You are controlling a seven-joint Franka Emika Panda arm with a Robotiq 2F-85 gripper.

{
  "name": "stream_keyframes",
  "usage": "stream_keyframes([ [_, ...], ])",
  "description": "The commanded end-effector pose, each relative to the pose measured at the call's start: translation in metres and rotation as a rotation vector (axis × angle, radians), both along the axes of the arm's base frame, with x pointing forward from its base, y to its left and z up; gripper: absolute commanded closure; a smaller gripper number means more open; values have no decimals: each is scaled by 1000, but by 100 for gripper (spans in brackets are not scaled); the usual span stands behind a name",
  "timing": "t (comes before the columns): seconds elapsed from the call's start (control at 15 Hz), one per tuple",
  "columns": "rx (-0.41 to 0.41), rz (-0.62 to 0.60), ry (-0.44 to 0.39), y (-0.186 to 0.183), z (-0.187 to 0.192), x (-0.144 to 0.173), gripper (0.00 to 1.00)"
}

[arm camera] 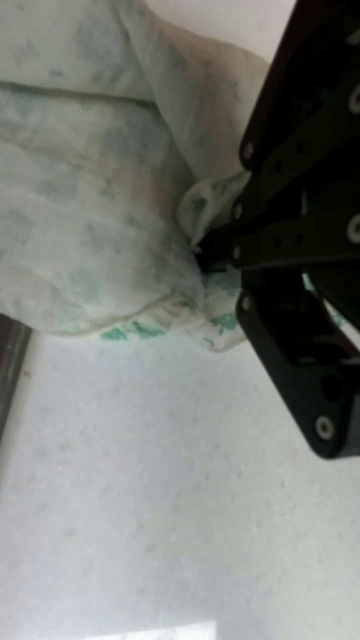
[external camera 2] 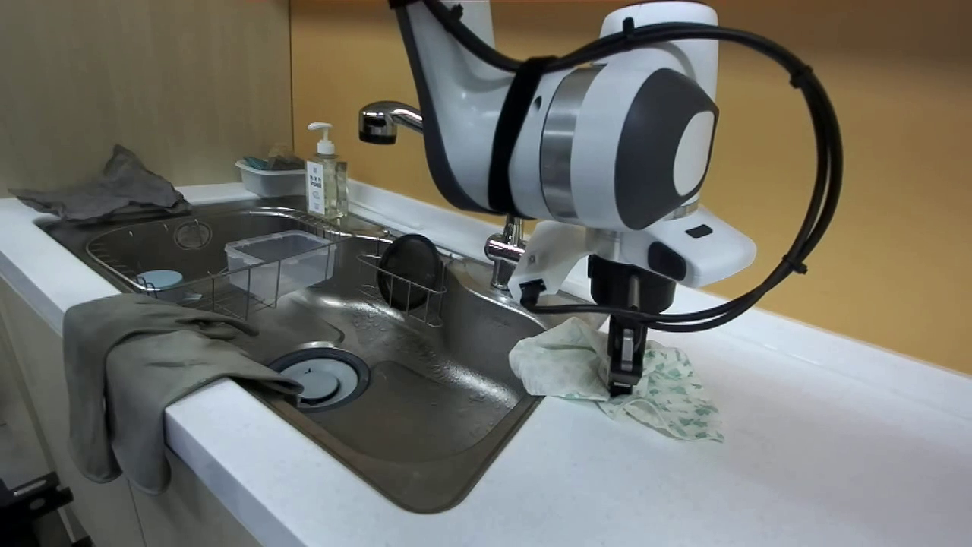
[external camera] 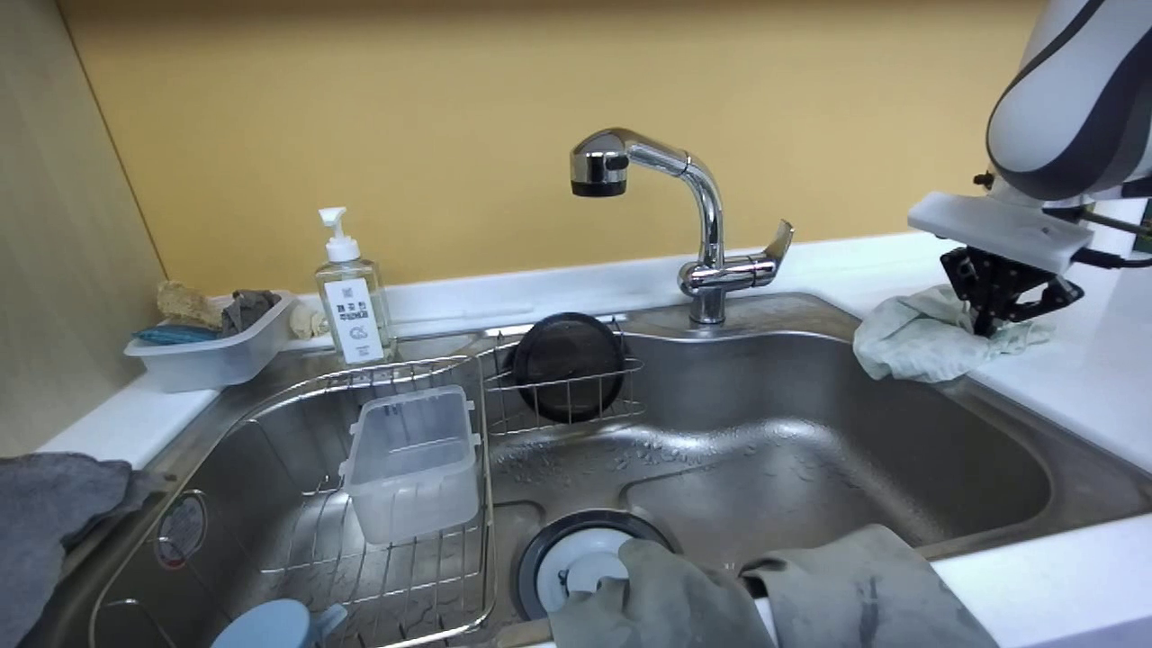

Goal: Use the white towel to wipe the right side of the counter

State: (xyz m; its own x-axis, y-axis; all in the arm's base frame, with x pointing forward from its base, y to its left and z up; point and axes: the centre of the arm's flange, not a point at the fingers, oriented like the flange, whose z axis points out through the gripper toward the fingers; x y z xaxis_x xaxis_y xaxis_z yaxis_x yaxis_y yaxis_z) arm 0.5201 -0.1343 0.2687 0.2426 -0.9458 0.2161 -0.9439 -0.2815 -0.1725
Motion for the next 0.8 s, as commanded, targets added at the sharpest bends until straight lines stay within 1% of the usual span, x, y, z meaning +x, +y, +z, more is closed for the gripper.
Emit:
stream_keyframes([
  [0.0, 7, -22, 10, 5, -30, 20, 100],
  [0.13, 4, -16, 34, 0, -25, 11, 100],
  [0.47, -4, 6, 119, -11, -14, -29, 100],
  [0.73, 21, 3, 220, -20, -9, -81, 100],
])
